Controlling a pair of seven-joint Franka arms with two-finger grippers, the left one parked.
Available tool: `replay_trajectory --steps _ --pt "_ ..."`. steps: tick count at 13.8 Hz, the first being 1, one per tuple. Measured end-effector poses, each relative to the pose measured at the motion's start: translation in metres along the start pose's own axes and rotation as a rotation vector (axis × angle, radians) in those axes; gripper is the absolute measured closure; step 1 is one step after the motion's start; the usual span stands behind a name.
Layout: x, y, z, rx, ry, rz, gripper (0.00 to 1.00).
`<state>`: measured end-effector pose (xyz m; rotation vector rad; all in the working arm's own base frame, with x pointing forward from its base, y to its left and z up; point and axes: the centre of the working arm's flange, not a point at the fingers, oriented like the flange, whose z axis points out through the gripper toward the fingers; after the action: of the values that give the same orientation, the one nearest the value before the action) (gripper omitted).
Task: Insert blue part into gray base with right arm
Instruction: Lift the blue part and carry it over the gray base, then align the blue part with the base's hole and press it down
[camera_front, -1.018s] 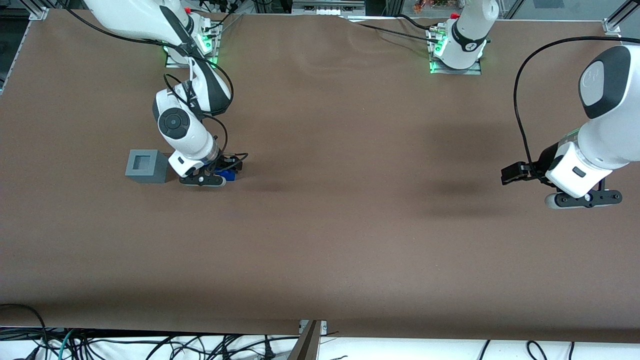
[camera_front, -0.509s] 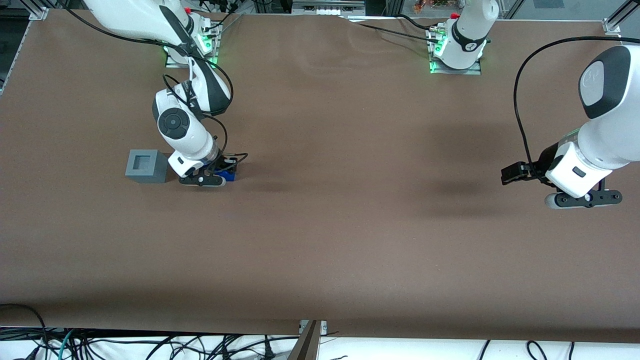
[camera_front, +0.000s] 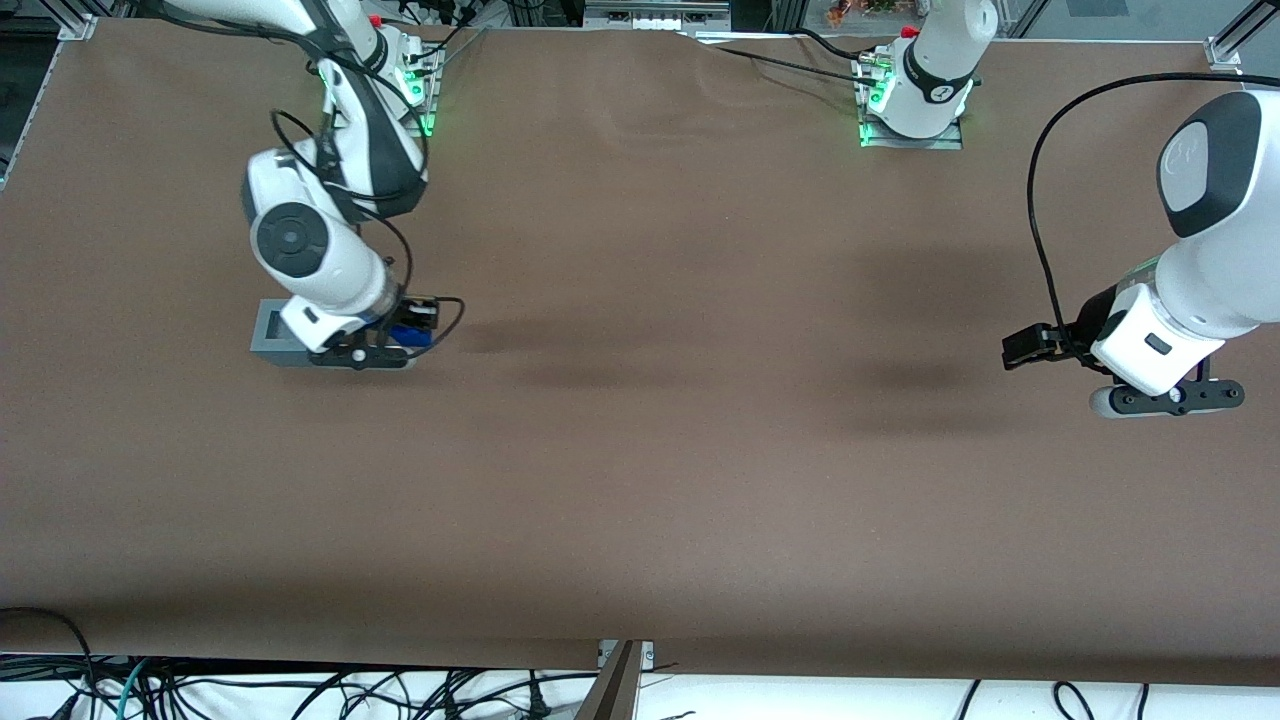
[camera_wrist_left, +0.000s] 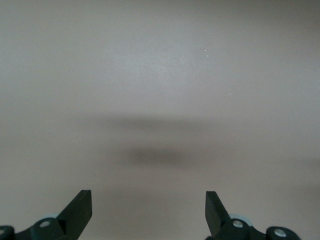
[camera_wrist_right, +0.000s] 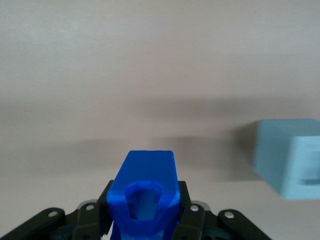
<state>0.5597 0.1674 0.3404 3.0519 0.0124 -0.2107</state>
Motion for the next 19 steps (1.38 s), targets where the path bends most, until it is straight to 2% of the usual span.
replay_trajectory --steps 3,6,9,12,16,19 --pt "0.010 0.081 -0.021 -0.010 -0.013 -0.051 0.49" --pt "0.013 0.147 -0.013 -0.014 -0.036 -0.076 0.49" --pt "0.006 0.167 0.005 -0.014 -0.071 -0.070 0.49" --pt "0.001 0.183 0.017 -0.013 -0.081 -0.073 0.49" --pt "-0.005 0.193 0.037 -0.011 -0.054 -0.083 0.49" --pt "-0.009 0.201 0.046 -0.010 -0.052 -0.088 0.49"
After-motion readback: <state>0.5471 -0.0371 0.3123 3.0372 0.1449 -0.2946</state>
